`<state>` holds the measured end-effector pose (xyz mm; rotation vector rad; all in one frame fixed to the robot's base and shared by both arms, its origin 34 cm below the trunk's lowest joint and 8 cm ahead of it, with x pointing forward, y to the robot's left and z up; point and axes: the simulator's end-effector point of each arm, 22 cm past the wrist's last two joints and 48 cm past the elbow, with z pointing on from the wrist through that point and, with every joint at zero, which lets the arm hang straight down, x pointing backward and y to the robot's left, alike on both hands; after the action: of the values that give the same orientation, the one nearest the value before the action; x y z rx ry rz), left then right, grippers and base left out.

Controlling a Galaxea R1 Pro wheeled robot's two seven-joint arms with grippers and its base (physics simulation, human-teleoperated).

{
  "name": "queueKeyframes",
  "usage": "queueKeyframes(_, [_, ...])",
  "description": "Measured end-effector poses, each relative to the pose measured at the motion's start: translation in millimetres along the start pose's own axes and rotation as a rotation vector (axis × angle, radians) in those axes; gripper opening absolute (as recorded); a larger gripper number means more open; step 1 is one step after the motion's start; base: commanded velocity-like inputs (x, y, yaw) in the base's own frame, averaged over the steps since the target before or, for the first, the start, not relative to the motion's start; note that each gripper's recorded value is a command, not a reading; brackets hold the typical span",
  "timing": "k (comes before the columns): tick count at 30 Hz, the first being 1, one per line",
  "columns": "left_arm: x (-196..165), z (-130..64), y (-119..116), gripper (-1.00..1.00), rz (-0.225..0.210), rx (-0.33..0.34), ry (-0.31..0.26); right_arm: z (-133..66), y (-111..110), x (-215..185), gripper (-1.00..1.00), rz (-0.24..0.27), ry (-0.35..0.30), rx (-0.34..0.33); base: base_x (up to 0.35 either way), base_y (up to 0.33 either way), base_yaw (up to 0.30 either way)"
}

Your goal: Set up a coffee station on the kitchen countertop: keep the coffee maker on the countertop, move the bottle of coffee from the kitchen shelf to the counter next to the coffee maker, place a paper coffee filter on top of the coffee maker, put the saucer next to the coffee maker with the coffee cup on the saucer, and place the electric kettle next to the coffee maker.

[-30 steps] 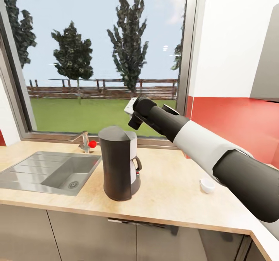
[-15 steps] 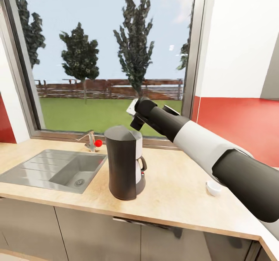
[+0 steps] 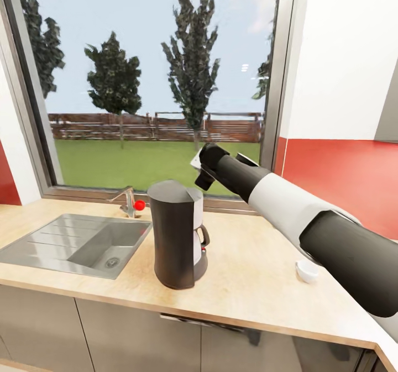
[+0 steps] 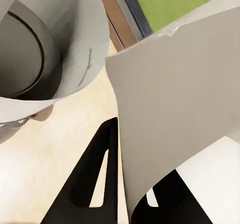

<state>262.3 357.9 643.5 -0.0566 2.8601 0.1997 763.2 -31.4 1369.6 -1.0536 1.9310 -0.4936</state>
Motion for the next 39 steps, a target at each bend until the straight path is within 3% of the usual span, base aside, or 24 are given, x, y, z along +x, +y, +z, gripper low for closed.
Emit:
queueKeyframes(23, [0.3, 0.0, -1.2, 1.0, 0.0, 0.001, 0.001, 1.9, 3.1, 2.0, -1.0, -0.004, 0.005, -0.006, 0.033, 0.02, 0.0])
queueKeyframes(30, [2.9, -0.1, -1.5, 1.0, 0.0, 0.002, 0.006, 0.9, 24.4, 2.5, -1.0, -0.004, 0.006, -0.102, 0.0, 0.0, 0.0])
queueKeyframes(39, [4.1, -0.2, -1.4, 1.0, 0.0, 0.002, 0.009, 0.9, 28.0, 3.3, -1.0, -0.004, 0.009, -0.12, 0.0, 0.0, 0.0])
